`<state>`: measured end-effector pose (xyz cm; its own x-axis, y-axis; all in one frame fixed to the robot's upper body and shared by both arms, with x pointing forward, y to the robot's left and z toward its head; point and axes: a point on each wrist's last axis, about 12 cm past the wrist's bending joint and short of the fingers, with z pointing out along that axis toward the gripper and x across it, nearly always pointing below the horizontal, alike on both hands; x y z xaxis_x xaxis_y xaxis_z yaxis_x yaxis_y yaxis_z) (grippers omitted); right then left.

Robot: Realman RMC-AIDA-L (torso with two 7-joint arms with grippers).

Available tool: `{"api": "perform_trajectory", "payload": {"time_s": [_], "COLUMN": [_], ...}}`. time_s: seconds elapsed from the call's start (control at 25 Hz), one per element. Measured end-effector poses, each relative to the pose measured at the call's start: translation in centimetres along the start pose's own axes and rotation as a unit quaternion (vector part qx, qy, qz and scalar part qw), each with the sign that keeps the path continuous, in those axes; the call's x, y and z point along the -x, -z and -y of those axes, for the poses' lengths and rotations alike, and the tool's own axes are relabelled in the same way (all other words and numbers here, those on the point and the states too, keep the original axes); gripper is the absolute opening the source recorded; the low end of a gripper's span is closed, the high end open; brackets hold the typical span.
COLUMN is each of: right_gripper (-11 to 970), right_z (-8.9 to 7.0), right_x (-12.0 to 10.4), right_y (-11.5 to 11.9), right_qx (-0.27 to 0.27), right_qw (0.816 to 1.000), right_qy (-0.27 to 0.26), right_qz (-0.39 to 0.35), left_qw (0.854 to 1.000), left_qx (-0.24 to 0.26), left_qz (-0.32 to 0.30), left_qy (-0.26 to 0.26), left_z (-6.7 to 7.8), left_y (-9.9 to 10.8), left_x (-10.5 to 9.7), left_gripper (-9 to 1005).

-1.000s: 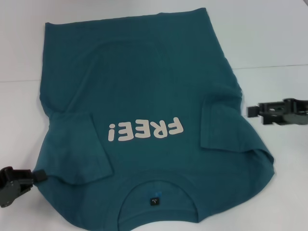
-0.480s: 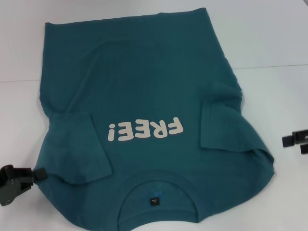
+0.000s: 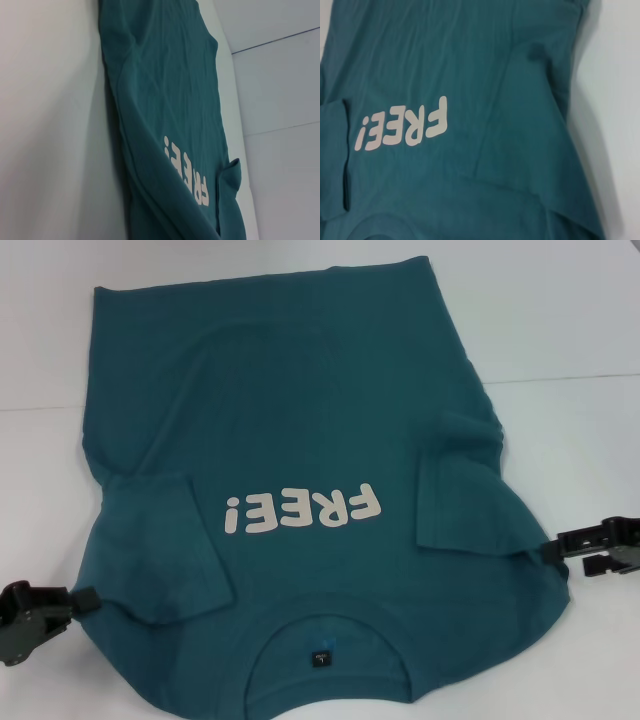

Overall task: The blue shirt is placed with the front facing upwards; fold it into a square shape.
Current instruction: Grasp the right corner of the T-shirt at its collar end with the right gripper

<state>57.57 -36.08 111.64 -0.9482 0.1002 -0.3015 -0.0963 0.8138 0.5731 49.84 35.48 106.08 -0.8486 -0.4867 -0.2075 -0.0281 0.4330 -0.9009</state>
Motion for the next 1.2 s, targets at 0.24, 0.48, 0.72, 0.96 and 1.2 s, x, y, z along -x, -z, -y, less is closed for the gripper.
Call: {"api": "perform_trajectory", "payload": {"time_s": [0.24,0.48,0.72,0.96,1.2], "right_gripper": [865,839,813,787,654], "right_z": [-0.7,-1.7,-2.2,-2.5,-2.5], "right_x": [0.5,0.9,1.2,1.3,1.2], "right_y": [-2.1,-3.5,-3.7,-3.8,-3.8], "right_qx": [-0.014,-0.036,-0.03,-0.025,-0.026], "right_qw": [1.0,0.998,0.999,0.999,0.999], "right_qy": [0.005,0.019,0.022,0.026,0.026], "right_qz": [-0.017,-0.037,-0.03,-0.03,-0.036], "left_qw": [1.0,1.0,1.0,1.0,1.0], "left_qx": [0.002,0.002,0.001,0.001,0.0], "left_qz": [0.002,0.002,0.004,0.004,0.005], "left_qy": [0.001,0.001,0.002,0.003,0.003], "left_z": [0.0,-0.1,-0.1,-0.1,-0.1], "left_y": [-0.1,-0.1,-0.1,-0.1,-0.1], "left_x": [0.0,0.0,0.0,0.0,0.0], "left_gripper": [6,7,6,7,6]}}
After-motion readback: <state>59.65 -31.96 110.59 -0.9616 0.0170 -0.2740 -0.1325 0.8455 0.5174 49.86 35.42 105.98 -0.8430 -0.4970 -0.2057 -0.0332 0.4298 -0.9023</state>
